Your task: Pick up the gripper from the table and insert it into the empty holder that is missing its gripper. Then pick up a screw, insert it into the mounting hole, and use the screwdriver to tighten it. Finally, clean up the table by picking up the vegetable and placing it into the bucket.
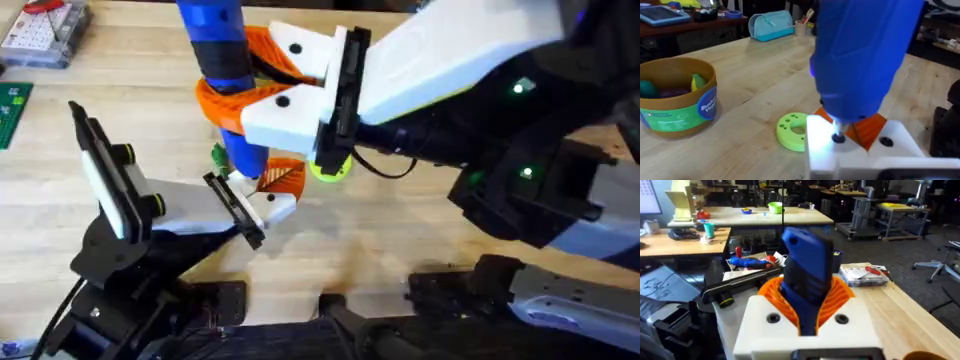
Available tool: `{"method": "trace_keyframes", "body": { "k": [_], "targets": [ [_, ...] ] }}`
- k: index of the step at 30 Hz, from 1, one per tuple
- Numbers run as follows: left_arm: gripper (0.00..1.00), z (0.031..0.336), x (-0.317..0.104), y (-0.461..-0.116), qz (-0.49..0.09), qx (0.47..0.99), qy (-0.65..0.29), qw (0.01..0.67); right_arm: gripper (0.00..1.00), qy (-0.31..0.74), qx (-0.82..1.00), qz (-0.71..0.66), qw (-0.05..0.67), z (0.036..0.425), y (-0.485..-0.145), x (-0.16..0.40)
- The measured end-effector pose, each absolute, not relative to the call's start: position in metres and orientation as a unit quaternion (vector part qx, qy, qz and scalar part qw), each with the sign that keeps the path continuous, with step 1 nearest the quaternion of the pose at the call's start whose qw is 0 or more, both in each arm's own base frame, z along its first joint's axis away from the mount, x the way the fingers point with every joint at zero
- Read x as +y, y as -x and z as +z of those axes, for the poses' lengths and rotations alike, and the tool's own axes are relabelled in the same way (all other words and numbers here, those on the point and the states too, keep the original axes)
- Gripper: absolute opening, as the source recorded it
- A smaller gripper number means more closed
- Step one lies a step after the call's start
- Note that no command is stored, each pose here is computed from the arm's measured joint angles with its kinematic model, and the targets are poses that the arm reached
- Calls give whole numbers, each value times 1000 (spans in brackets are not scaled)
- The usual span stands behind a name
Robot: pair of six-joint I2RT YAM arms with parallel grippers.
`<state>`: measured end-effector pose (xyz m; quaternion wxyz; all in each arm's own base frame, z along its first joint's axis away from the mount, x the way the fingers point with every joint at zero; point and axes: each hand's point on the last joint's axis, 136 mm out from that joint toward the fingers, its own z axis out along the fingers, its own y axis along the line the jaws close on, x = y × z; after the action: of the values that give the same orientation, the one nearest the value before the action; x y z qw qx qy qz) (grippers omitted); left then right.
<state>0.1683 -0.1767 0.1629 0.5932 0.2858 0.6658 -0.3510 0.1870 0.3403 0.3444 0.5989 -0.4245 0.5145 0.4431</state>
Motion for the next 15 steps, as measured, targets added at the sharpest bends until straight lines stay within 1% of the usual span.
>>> {"method": "trace_keyframes", "body": {
  "k": [5, 10, 15],
  "targets": [
    [13, 163, -177, -168, -351, 665, -286, 594, 112, 417, 507, 451, 605, 351, -186, 339],
    [13, 163, -177, -168, -351, 665, -286, 594, 113, 400, 470, 466, 634, 380, -179, 330],
    [13, 163, -177, -168, -351, 665, -286, 594, 112, 396, 455, 461, 651, 393, -175, 321]
  ]
}}
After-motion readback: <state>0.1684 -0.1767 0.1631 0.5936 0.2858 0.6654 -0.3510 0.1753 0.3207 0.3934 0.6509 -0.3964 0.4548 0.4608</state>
